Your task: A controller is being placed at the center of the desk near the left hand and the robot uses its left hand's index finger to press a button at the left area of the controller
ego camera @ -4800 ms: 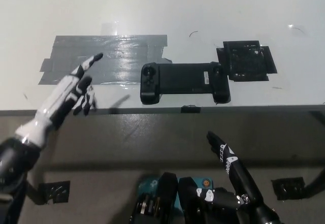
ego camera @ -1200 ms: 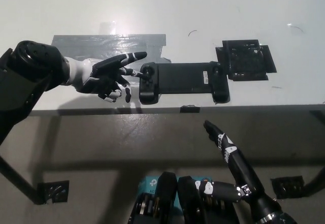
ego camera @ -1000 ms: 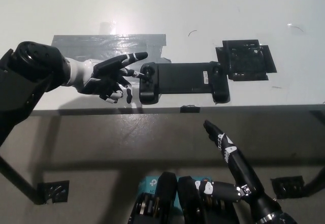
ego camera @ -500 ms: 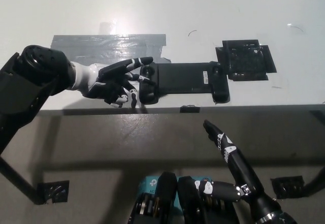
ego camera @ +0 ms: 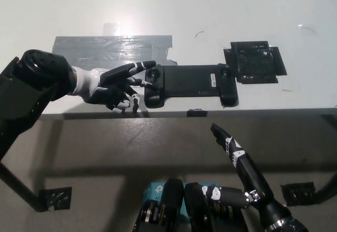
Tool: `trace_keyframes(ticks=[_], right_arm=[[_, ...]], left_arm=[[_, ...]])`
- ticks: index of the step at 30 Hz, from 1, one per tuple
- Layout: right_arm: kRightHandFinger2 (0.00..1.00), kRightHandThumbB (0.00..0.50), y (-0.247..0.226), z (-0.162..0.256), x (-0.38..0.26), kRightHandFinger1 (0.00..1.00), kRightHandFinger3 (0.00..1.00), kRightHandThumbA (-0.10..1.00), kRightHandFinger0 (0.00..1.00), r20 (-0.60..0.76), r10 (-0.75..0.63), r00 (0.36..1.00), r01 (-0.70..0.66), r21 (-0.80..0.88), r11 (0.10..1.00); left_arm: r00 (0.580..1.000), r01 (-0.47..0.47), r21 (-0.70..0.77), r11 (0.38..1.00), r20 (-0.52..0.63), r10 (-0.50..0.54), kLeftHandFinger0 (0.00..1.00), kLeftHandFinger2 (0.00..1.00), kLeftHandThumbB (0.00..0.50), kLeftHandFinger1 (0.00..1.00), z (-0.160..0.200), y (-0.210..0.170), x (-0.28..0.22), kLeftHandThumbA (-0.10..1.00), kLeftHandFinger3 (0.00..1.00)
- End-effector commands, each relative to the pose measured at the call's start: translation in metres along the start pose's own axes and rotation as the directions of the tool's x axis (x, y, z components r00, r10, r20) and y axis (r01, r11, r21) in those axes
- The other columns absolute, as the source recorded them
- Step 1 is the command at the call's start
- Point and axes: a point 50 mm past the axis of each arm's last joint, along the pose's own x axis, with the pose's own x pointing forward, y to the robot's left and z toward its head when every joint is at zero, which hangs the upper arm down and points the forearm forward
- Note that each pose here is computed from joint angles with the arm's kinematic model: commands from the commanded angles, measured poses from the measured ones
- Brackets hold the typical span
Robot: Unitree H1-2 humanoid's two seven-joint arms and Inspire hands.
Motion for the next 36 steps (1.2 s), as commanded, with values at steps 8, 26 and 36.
trace_keyframes(ticks=[8,26,36], right_arm=[[1.0,0.283,-0.004,0.017,0.012,1.0,1.0,1.0,1.0,0.072,-0.011,0.997,0.011,0.003,1.0],[1.0,0.276,-0.004,0.018,0.014,1.0,1.0,1.0,1.0,0.076,-0.012,0.997,0.011,0.011,1.0],[1.0,0.279,-0.004,0.019,0.015,1.0,1.0,1.0,1.0,0.076,-0.009,0.997,0.008,0.012,1.0]], left_arm=[[0.994,-0.098,0.041,0.994,0.053,0.095,0.0,0.39,0.416,0.03,0.041,0.029,-0.038,1.0,1.0],[0.999,-0.055,0.008,0.998,0.0,0.055,0.0,0.33,0.409,0.0,0.023,0.022,-0.02,1.0,1.0],[0.998,-0.065,0.033,0.997,-0.008,0.065,0.0,0.32,0.413,0.06,0.016,0.014,-0.014,1.0,1.0]])
